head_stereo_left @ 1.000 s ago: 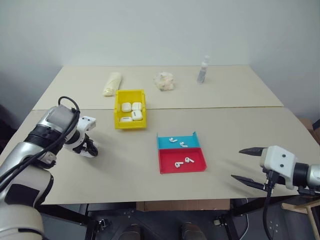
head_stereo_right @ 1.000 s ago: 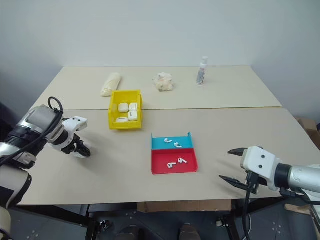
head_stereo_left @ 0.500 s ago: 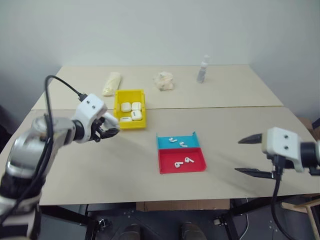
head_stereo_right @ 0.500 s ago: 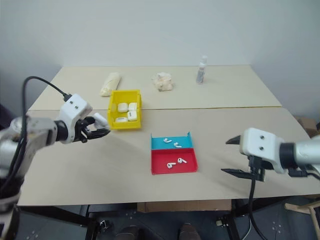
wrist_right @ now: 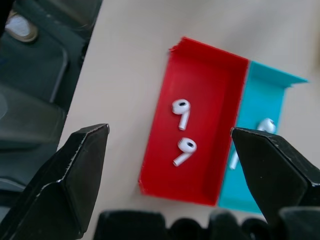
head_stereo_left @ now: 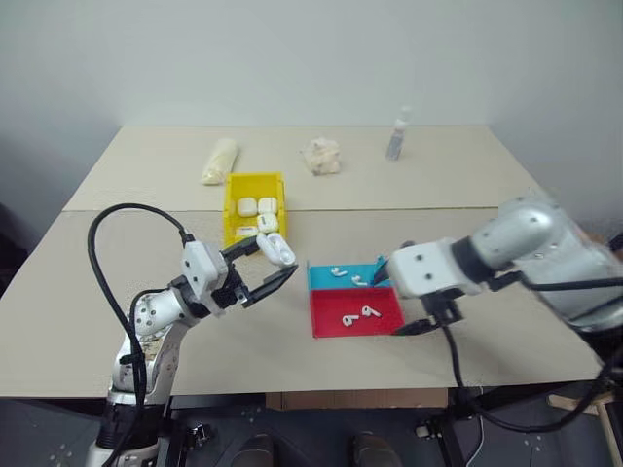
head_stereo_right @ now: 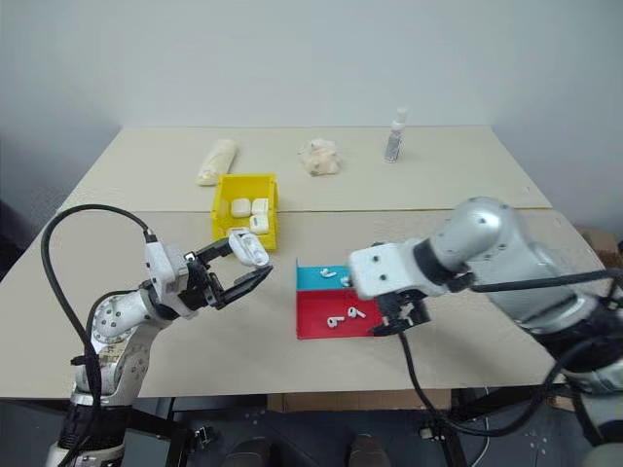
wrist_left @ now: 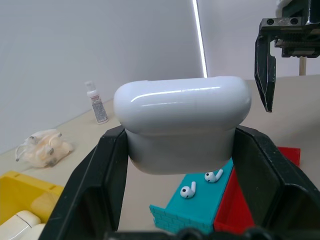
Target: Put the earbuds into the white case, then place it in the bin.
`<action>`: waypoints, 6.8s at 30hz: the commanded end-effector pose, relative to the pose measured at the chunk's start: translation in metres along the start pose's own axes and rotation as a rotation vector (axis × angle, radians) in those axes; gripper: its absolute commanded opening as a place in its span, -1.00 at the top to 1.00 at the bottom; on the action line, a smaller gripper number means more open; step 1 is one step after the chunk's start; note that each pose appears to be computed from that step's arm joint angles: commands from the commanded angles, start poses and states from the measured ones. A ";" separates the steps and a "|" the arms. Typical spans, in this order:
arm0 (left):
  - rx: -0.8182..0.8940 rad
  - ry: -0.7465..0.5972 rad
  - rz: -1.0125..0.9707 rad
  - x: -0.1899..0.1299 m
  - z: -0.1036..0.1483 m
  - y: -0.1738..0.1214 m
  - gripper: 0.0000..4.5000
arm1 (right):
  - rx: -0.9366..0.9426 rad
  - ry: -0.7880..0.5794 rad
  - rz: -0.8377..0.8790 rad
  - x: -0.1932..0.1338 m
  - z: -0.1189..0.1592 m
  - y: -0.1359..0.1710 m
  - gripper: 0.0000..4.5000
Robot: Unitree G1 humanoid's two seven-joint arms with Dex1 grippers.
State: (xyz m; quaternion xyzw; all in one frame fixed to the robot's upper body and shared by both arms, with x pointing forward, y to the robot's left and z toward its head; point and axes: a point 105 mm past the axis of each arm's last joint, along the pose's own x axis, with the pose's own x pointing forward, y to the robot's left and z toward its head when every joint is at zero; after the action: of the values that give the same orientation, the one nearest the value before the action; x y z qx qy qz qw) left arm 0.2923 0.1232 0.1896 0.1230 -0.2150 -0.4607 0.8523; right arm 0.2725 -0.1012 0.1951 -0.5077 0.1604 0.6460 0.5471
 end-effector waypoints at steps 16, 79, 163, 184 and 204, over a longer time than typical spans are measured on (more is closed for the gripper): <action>-0.002 0.019 0.010 -0.007 -0.002 -0.008 -0.25 | -0.069 0.168 0.045 0.045 -0.011 -0.031 -0.61; -0.088 0.235 0.030 -0.012 -0.015 -0.012 -0.25 | -0.128 0.222 0.024 0.084 -0.019 -0.032 0.58; -0.079 -0.172 -0.522 0.045 0.055 -0.050 -0.25 | -0.112 -1.032 -0.463 -0.027 0.058 -0.009 0.17; -0.014 0.192 -0.299 -0.026 0.006 -0.023 -0.25 | 0.079 -0.213 -0.302 -0.030 -0.007 -0.084 0.17; -0.033 0.227 -0.234 -0.033 -0.003 -0.044 -0.25 | -0.179 0.218 -0.078 0.061 -0.023 -0.129 0.17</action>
State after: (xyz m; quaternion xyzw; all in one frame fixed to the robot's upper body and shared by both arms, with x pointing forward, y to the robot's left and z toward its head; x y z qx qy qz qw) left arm 0.2499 0.1299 0.1527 0.1705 -0.0731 -0.5449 0.8178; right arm 0.3971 -0.0430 0.1659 -0.6089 0.1596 0.5918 0.5035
